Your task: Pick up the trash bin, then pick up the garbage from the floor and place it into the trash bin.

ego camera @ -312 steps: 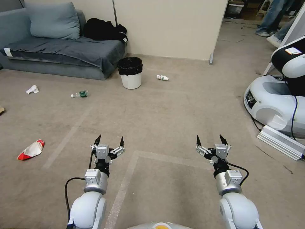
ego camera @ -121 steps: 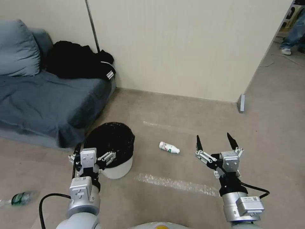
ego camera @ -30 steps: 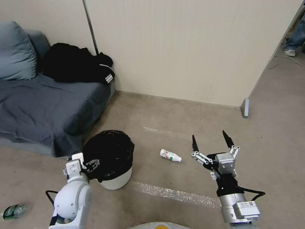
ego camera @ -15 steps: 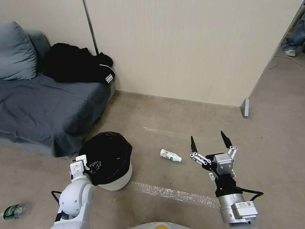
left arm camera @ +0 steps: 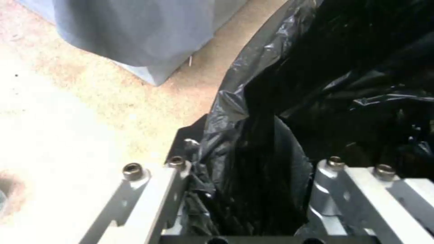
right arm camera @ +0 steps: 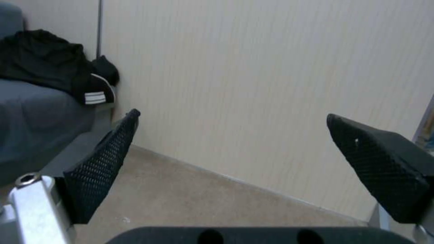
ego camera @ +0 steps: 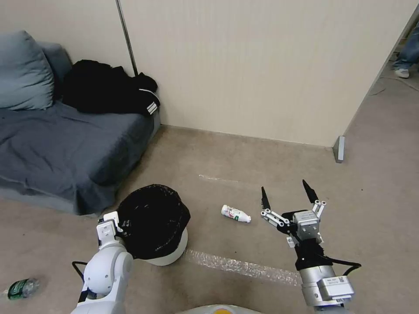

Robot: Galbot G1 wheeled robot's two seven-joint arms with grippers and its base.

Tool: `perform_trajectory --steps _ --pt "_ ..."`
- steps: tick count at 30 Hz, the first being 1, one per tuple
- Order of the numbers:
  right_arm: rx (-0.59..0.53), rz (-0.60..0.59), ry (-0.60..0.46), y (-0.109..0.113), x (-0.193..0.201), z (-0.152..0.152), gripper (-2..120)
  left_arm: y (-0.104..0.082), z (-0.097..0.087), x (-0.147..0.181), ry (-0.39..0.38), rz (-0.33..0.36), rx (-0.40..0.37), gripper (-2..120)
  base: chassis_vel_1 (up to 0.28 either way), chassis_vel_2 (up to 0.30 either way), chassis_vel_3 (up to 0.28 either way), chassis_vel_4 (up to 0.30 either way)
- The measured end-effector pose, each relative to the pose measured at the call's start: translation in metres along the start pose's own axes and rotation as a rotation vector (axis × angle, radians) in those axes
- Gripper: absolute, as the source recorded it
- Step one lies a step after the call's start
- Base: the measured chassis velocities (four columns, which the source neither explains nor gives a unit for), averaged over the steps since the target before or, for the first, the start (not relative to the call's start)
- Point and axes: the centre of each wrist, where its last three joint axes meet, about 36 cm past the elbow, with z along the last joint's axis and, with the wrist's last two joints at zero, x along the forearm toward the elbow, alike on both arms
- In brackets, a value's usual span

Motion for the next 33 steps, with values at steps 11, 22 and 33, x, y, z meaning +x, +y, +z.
perform_trajectory --steps 11,22,33 --pt "0.001 -0.002 -0.002 0.0 0.0 -0.001 100 -0.002 0.005 0.008 0.004 0.0 -0.005 27 0.0 0.0 0.0 0.0" --pt "0.001 0.028 -0.005 0.003 -0.001 -0.003 100 -0.009 0.007 0.033 -0.014 0.027 -0.01 19 0.0 0.0 0.0 0.0" --pt "0.013 0.038 -0.006 0.005 -0.002 -0.004 100 -0.013 -0.011 0.078 -0.091 0.068 0.024 1 0.0 0.0 0.0 0.0"
